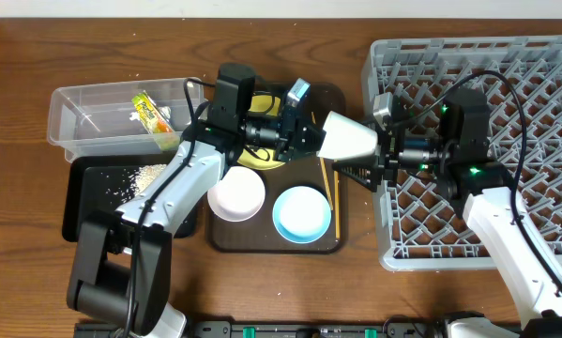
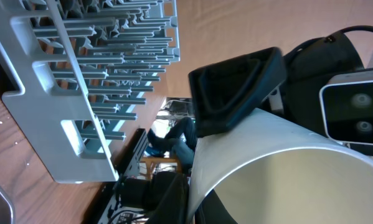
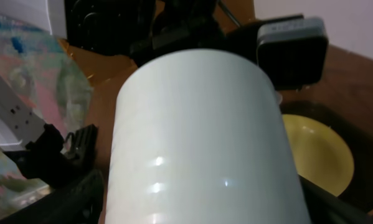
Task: Sort waste into correct bins and load items into the dishwasher rack
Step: 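Hand the white cup from the left gripper to the right gripper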
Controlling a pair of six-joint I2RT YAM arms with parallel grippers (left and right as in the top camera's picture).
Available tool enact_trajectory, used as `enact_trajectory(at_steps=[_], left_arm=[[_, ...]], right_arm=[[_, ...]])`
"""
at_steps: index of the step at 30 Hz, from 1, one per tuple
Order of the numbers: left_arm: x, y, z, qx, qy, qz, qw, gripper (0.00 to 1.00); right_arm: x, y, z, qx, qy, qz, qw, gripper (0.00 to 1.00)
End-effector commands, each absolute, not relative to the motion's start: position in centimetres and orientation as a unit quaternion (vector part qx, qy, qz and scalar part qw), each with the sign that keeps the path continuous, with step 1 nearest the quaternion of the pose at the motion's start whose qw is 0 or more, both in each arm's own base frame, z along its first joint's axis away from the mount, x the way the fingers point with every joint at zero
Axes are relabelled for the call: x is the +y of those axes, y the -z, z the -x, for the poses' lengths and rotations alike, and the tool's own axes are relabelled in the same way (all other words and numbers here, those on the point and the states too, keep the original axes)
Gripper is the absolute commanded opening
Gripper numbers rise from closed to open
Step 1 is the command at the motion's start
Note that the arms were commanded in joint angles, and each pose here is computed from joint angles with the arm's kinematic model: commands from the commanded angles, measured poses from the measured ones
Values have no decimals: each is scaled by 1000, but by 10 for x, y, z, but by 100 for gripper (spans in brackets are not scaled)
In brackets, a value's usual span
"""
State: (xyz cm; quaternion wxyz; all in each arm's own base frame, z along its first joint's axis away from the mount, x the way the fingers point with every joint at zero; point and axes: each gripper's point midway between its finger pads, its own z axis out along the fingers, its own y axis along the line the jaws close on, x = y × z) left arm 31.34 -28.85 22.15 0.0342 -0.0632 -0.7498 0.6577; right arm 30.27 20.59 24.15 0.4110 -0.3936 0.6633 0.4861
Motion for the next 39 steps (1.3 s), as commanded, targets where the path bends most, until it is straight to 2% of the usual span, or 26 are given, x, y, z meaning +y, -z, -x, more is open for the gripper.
enact_trajectory(at_steps=[1,7,11,19,29,39], left_arm=[[-289,-223,-314,-746,-661,64,42,6],[-289,-224,-315,-746,-661,64,40,6],[-288,-224,-315,-746,-661,64,40,6],[-288,-224,-316,-746,-661,64,40,6],[-288,-224,-316,-747,-661,64,37,6],[-288,-224,-317,-746,-661,64,37,6]], right_arm=[[208,-252,-303,644,-485,412,425,83],[206,-250,-307,651,-477,406,428,73],[206,-250,-307,651,-477,407,429,73],[201,-251,-308,651,-480,402,429,76],[181,-259,-308,637,-499,393,436,77],[188,-265,-296,615,-524,409,423,77]])
